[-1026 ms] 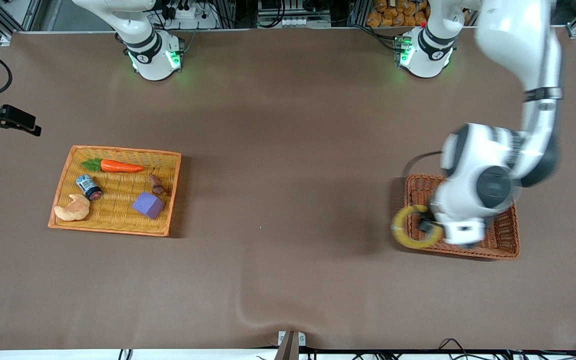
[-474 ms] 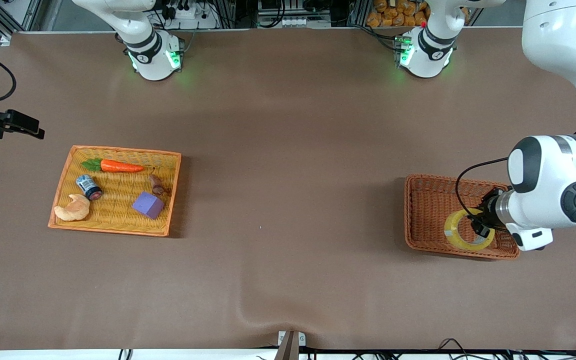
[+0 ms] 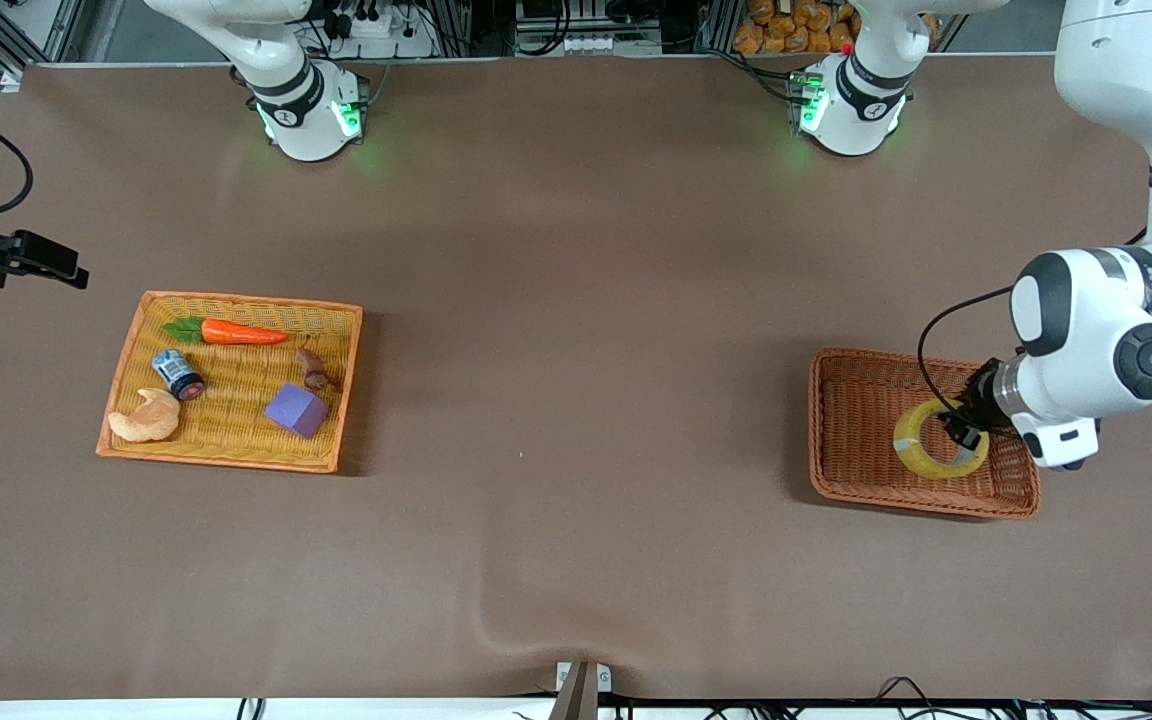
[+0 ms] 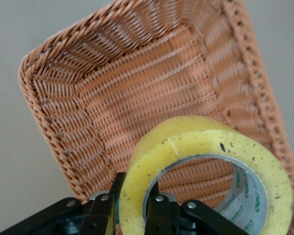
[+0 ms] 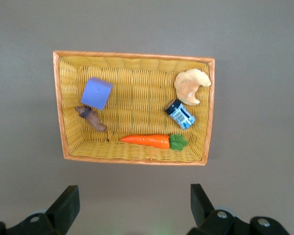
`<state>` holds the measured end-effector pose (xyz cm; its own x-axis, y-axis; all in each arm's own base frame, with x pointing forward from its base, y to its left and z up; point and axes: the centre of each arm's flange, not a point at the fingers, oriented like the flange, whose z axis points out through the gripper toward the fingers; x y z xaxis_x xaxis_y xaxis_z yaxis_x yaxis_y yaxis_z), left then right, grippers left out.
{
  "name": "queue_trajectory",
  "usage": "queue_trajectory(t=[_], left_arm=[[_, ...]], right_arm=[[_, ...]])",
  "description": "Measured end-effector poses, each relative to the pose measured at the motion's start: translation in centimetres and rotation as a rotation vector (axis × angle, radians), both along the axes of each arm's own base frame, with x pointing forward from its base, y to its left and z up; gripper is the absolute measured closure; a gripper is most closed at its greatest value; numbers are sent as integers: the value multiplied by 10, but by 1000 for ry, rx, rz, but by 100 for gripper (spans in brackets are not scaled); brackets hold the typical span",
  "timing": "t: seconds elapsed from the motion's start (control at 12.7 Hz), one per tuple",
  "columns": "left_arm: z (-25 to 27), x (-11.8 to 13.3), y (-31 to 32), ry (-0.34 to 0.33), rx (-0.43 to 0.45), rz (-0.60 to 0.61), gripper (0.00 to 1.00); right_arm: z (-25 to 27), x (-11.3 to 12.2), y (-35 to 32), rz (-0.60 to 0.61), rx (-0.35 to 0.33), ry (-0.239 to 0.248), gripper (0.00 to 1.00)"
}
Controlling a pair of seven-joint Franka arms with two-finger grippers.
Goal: Transfer tape with both arms
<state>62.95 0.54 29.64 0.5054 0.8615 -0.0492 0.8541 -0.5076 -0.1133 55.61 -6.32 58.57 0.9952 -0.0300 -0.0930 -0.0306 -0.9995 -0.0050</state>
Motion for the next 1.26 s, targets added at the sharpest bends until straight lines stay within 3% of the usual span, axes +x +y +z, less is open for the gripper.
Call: queue_trajectory(t=[0.24,0.55,0.63,0.95,1.26], left_arm=[[0,-8,-8,3,-10,-39,49],[59,-8,-5,-83,-30,-241,4],[82,-12,-8,-98,-37,-298,0],[193,-44,-70,-165,-59,-545,0],[278,-92,-78,-182,-54,-914,0]], right_arm=[[20,2,-1,-2,-6,-47,0],[24,3,-6,-12,-9,-64,0],[25,4,-7,-14,-10,-71,0],[20,4,-6,-12,-8,-53,0],[18,4,-8,-15,-7,-45,0]])
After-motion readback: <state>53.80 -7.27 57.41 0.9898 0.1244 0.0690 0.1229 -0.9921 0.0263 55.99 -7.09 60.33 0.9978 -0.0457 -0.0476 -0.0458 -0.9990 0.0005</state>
